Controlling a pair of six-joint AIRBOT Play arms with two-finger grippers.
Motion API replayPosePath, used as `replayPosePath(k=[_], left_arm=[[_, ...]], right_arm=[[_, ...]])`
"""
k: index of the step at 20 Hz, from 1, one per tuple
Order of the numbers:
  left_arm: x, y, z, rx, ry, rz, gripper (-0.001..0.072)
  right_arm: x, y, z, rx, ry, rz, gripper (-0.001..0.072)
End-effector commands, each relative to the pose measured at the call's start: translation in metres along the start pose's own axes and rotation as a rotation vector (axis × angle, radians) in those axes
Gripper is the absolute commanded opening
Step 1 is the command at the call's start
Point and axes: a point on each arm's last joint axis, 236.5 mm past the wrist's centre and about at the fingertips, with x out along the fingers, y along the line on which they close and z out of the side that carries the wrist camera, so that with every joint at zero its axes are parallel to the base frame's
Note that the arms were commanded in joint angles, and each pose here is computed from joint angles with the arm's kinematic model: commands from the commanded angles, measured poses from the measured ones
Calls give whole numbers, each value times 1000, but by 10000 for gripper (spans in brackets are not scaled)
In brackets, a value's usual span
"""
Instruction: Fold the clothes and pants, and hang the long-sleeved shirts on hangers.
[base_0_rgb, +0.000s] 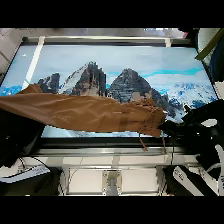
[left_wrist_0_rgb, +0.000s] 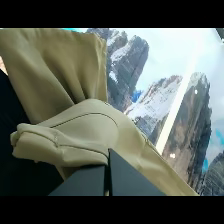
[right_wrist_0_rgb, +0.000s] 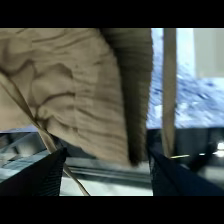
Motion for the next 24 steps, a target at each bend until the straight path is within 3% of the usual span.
replayPosePath(k=[1, 4, 5, 7, 8, 11, 16, 18, 22, 24], left_arm=[[0, -18, -8, 15, 31, -17, 10], [3, -24, -12, 24, 50, -29, 10], [3, -25, -14, 24, 58, -33, 10], [3, -27, -17, 5, 68, -37, 10], [2, -27, -17, 4, 70, -38, 10], [-6, -35, -15, 25, 52, -38, 10], [-32, -60, -1, 96, -45, -19, 10], [-45, -66, -7, 140, -45, 12, 10], [-80, 6, -44, 183, 64, 391, 9], [-85, 34, -69, 164, 108, 493, 10]], right_arm=[[25, 4, 6, 17, 15, 97, 553], [32, 3, 3, 24, 42, 119, 552], [32, 5, 2, 17, 46, 126, 499], [28, 18, -3, -39, 66, 180, 61], [24, 25, -1, -59, 70, 202, 25], [-9, 43, 28, -187, 53, 195, 24], [-131, 82, 162, -376, -301, -23, 21], [-164, 98, 175, -443, -329, -63, 21], [-163, 43, 127, -430, -79, -253, 22], [-155, 27, 104, -384, 1, -236, 22]])
